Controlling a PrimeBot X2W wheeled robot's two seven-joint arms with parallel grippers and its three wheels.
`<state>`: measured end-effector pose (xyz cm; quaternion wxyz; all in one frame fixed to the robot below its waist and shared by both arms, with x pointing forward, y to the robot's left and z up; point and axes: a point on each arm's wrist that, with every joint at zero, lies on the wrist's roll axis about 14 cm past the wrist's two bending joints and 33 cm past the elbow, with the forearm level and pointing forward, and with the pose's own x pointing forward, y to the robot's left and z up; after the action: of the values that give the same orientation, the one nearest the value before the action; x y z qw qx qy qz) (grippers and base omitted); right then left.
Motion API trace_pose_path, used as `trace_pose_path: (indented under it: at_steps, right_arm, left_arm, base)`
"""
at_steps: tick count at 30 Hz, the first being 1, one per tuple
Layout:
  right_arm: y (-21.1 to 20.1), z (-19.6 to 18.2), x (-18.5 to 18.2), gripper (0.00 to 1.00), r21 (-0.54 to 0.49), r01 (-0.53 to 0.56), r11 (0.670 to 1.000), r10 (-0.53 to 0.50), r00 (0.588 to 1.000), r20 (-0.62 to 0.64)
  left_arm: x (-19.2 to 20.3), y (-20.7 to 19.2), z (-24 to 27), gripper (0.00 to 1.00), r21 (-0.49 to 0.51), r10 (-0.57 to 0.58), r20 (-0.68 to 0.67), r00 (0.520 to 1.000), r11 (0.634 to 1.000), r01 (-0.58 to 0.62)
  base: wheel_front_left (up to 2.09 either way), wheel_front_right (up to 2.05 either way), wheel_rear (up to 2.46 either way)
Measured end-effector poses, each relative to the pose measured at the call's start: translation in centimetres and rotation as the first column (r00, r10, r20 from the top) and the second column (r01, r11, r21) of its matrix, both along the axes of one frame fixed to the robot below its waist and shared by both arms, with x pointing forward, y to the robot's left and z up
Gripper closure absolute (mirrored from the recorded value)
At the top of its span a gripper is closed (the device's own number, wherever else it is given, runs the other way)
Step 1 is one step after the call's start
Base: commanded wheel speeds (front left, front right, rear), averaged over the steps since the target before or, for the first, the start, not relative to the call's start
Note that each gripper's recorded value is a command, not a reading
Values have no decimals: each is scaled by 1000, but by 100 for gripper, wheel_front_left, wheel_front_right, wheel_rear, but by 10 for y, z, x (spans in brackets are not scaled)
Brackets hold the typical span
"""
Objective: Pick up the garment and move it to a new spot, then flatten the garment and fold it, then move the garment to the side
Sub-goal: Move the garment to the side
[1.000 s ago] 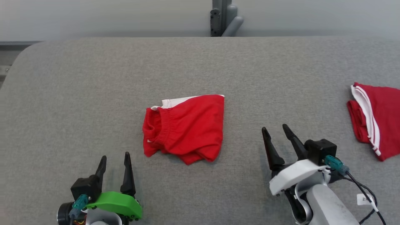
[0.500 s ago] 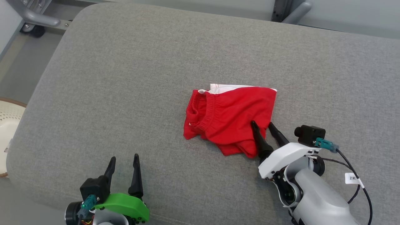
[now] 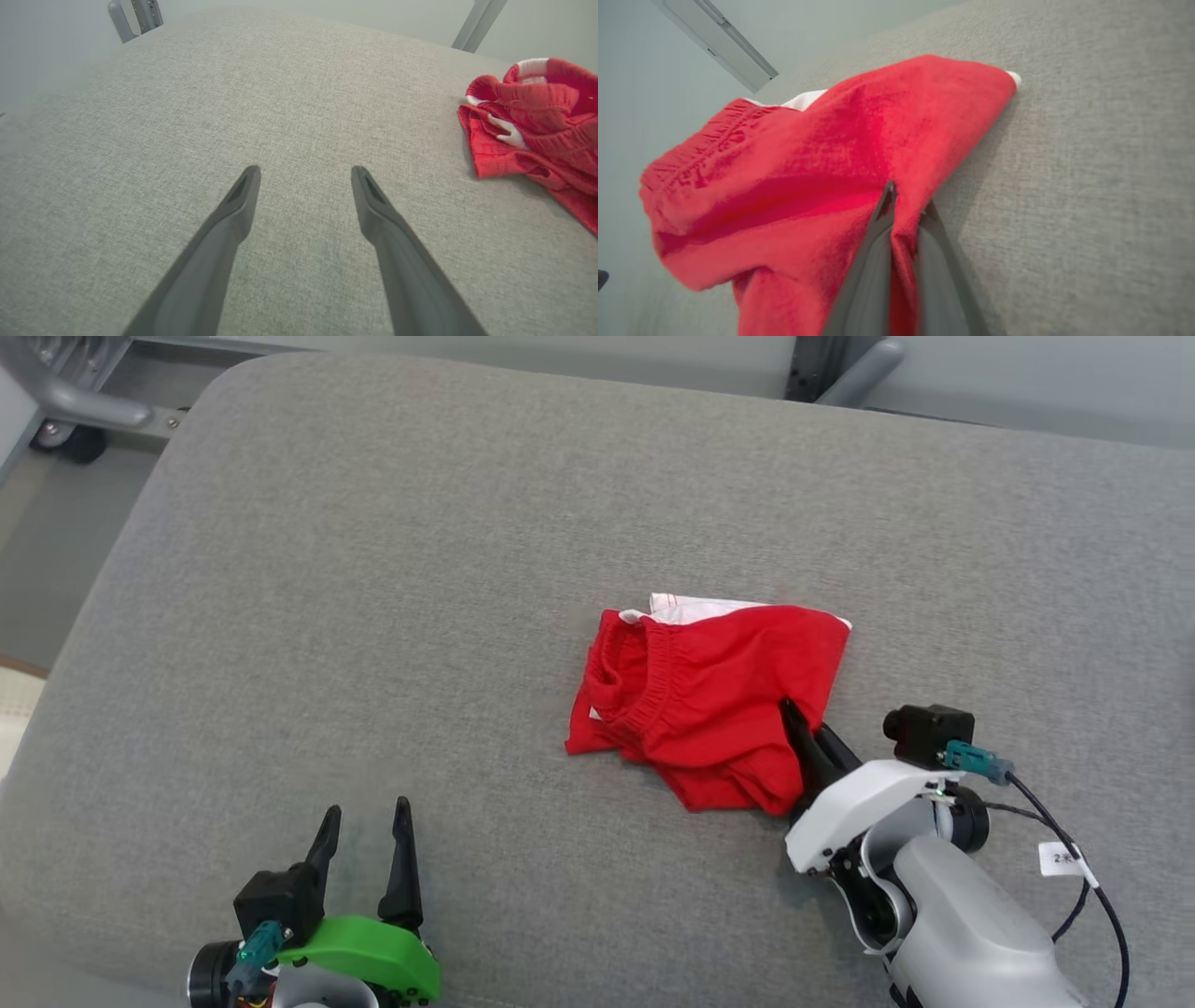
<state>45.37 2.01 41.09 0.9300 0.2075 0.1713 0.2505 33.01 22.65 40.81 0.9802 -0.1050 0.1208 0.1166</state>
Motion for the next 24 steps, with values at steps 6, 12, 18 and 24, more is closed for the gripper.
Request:
trace_pose_path:
  at_steps: [6,12,18,24]
  right_arm:
    - [-51,-1,-14,100,-53,113,992,-112,994,18]
    - [-111,3,-35,100,-89,259,962,-256,966,38]
    - [-164,9,-61,100,-101,396,913,-392,918,54]
    - [-204,12,-90,100,-123,495,860,-491,869,63]
  left_arm:
    - [19,-32,4,0,-20,-111,30,993,994,112]
    - [46,-82,11,0,-37,-264,69,962,963,267]
    - [70,-141,18,0,-48,-420,107,901,903,427]
    - [83,-204,23,0,-60,-567,134,813,814,578]
  base:
    - [0,0,0]
    - [0,0,0]
    - [0,0,0]
    - [0,0,0]
